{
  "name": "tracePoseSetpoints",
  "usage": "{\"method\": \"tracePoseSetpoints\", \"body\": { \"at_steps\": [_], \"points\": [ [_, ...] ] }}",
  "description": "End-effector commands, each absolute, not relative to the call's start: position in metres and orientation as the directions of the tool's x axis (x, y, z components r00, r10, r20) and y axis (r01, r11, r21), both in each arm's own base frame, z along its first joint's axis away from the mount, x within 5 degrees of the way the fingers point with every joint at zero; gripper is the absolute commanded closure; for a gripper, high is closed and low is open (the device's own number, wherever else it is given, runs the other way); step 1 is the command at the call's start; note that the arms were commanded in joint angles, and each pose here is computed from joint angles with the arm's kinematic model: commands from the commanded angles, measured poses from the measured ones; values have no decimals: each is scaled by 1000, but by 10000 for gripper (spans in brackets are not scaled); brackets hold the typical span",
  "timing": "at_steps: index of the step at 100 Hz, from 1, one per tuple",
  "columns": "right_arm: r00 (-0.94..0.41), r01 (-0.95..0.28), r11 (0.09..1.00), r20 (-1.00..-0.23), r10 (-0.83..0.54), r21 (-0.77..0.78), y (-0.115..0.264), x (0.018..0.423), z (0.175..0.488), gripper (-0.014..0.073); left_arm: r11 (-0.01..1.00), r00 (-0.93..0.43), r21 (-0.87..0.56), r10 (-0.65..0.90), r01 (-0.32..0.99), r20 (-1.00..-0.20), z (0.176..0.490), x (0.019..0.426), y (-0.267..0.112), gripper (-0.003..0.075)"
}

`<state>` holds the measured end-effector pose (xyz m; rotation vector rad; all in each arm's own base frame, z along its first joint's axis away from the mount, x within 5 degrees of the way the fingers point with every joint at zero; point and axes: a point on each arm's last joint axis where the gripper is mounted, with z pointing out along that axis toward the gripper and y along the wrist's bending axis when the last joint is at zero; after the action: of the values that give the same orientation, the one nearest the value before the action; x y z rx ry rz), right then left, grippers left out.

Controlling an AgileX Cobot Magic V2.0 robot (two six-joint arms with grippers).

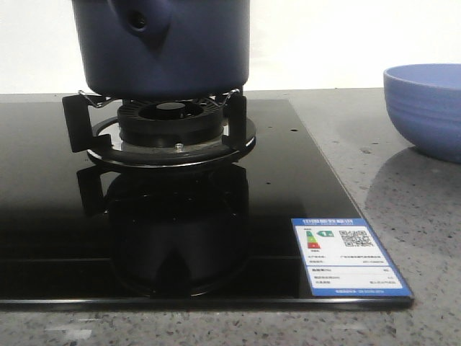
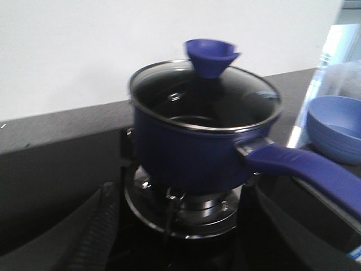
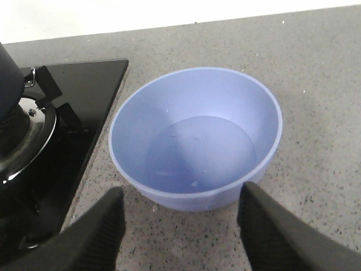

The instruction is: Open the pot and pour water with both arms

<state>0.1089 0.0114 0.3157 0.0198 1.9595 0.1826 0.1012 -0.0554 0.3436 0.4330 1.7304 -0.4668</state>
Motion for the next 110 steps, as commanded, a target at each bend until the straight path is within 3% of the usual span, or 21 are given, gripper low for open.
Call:
{"method": "tracePoseSetpoints", "body": {
  "at_steps": [1,41,55,92,110],
  "points": [
    [-267,-93,989,-960,84,113,12,112,337,179,857,-112,-81,-27,509,-993,366,111,-58,301],
    [-257,-131,986,-964,64,101,16,111,340,179,845,-138,-82,-9,529,-990,391,181,-92,297],
    [-257,-131,986,-964,64,101,16,111,340,179,815,-157,-110,-24,569,-987,398,204,-107,247],
    [-259,-131,986,-964,64,101,16,111,340,179,689,-188,-116,30,715,-982,392,249,-143,223],
    [-271,-132,986,-961,62,101,16,111,338,179,686,-176,-78,74,723,-982,385,261,-148,223]
  ]
}}
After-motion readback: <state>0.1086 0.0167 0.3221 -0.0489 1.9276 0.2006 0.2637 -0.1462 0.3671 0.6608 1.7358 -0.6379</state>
